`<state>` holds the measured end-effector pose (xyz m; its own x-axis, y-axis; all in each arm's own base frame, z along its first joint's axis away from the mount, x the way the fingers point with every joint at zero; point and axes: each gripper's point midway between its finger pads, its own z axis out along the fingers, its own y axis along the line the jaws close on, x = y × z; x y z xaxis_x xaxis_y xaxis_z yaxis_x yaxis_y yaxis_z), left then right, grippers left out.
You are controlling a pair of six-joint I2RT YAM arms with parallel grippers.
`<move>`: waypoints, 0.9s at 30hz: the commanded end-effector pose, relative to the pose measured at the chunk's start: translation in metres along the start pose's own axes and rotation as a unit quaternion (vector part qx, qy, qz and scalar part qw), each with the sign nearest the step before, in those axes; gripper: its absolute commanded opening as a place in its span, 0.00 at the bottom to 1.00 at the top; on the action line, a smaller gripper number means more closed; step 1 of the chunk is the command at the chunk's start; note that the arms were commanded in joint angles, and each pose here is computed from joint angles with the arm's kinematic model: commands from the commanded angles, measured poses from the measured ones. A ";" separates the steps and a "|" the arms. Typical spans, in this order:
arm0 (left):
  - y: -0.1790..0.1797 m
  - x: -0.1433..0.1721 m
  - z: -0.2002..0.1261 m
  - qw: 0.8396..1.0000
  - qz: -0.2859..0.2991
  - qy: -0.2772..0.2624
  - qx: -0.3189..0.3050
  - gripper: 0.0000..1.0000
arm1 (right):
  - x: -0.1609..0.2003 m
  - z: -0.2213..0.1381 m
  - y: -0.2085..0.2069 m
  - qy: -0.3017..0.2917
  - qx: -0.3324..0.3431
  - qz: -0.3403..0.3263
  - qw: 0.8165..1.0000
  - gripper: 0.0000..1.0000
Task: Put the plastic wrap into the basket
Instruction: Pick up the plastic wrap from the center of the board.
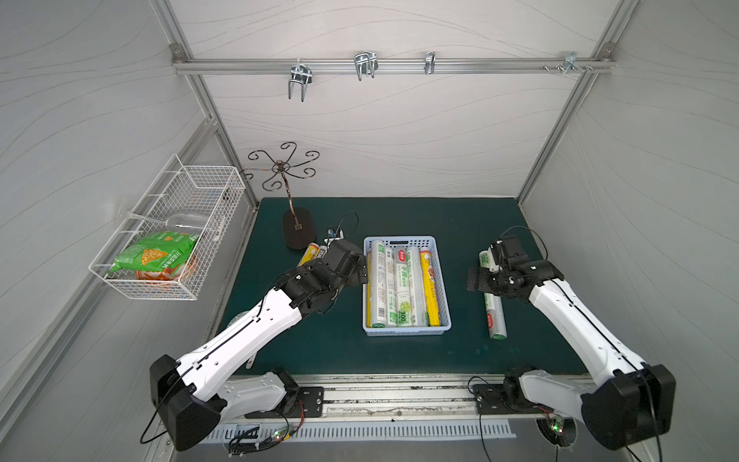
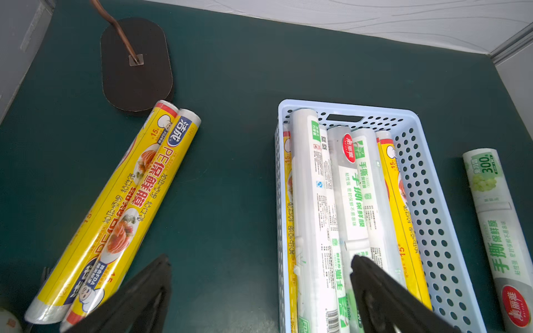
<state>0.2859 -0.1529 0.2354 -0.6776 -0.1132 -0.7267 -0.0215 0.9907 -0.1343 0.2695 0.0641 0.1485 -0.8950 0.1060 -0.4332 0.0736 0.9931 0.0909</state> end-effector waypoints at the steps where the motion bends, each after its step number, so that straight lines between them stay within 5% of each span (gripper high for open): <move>1: 0.005 -0.010 -0.004 1.000 -0.004 -0.021 -0.004 1.00 | -0.006 0.004 -0.008 -0.008 0.015 0.008 1.000 0.99; 15: 0.011 -0.003 0.001 1.000 -0.009 -0.011 -0.007 0.99 | 0.005 0.045 -0.070 0.004 0.093 0.158 0.983 0.99; 18: 0.010 -0.002 0.002 1.000 -0.009 -0.011 -0.002 0.99 | 0.007 0.047 -0.069 0.010 0.056 0.190 0.980 0.99; 27: 0.008 0.000 0.003 1.000 -0.011 -0.007 0.006 0.99 | 0.019 0.061 -0.087 0.028 0.073 0.197 0.977 0.99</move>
<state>0.2832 -0.1423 0.2207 -0.6960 -0.1155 -0.7087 -0.0408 0.9917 -0.1216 0.2707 -0.0160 0.0824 -0.7998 0.4897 -0.3472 0.4828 0.8684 0.1126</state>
